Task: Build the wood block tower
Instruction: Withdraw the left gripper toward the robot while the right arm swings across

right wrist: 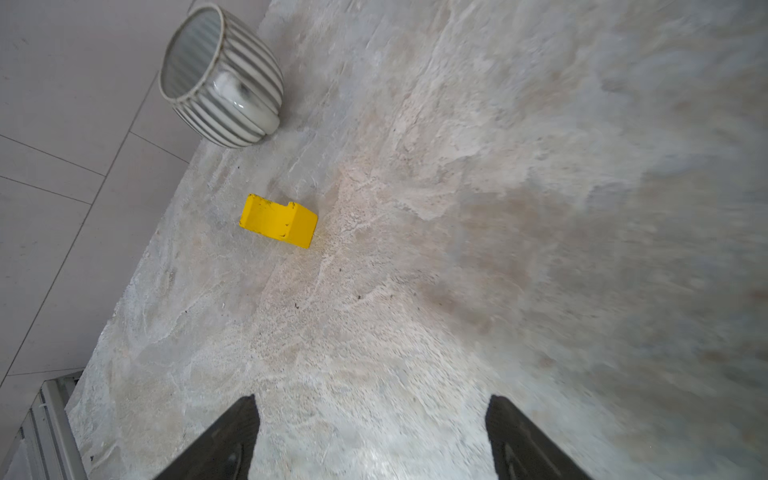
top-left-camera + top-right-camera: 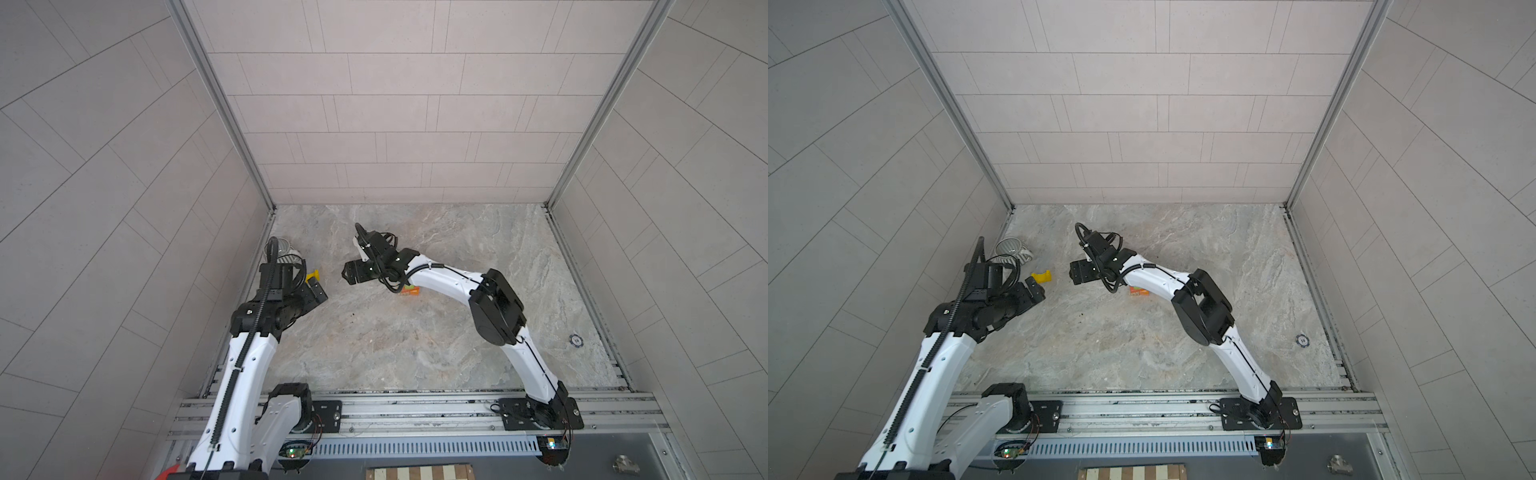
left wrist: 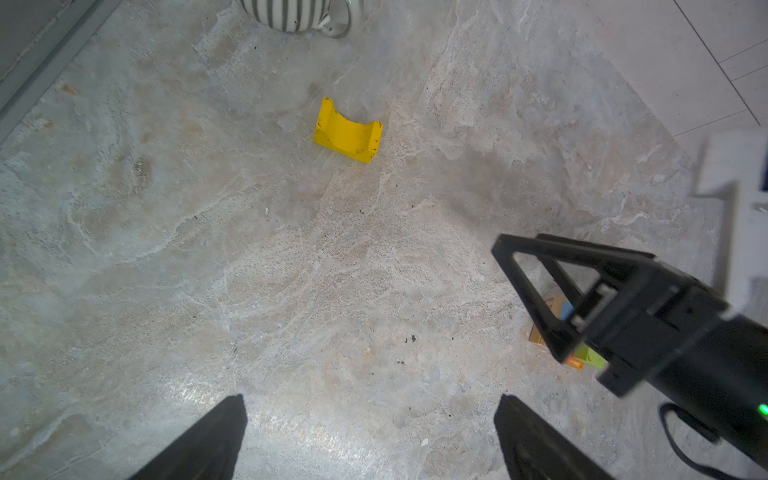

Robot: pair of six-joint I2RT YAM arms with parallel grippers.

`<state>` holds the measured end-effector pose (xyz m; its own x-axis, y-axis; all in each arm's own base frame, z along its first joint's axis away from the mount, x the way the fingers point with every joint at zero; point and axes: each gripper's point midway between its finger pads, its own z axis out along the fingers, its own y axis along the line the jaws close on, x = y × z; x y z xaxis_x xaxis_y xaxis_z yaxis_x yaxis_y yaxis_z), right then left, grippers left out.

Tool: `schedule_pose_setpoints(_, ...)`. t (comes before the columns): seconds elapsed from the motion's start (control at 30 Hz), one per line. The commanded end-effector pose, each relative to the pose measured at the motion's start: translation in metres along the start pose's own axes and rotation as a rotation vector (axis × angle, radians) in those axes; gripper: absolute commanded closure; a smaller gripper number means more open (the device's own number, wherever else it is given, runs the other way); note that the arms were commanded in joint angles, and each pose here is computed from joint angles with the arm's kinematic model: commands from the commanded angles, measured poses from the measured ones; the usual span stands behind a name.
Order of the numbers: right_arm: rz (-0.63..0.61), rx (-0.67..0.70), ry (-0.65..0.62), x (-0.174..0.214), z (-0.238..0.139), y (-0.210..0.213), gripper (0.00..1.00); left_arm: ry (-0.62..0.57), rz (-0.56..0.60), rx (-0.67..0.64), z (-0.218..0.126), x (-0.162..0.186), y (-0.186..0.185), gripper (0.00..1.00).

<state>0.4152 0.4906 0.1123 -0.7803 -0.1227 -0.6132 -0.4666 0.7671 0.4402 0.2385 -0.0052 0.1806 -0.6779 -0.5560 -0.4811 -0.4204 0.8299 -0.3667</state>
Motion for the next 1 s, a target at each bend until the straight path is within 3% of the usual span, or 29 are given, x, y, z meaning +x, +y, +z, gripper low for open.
schedule_pose_setpoints(0.0, 0.006, -0.068, -0.044, -0.013, 0.026, 0.029, 0.13, -0.063, 0.021, 0.038, -0.015, -0.007, -0.004, 0.00)
schedule_pose_setpoints(0.33, 0.084, -0.140, -0.194, -0.013, 0.089, 0.054, 0.22, -0.117, 0.025, 0.060, -0.026, -0.008, -0.003, 0.00)
schedule_pose_setpoints(0.63, 0.121, -0.050, -0.257, -0.003, 0.118, 0.037, 0.35, -0.133, 0.023, 0.071, -0.027, -0.007, -0.003, 0.00)
schedule_pose_setpoints(0.97, 0.086, 0.059, -0.281, 0.000, 0.125, 0.017, 0.53, -0.135, 0.021, 0.078, -0.027, -0.007, -0.004, 0.00)
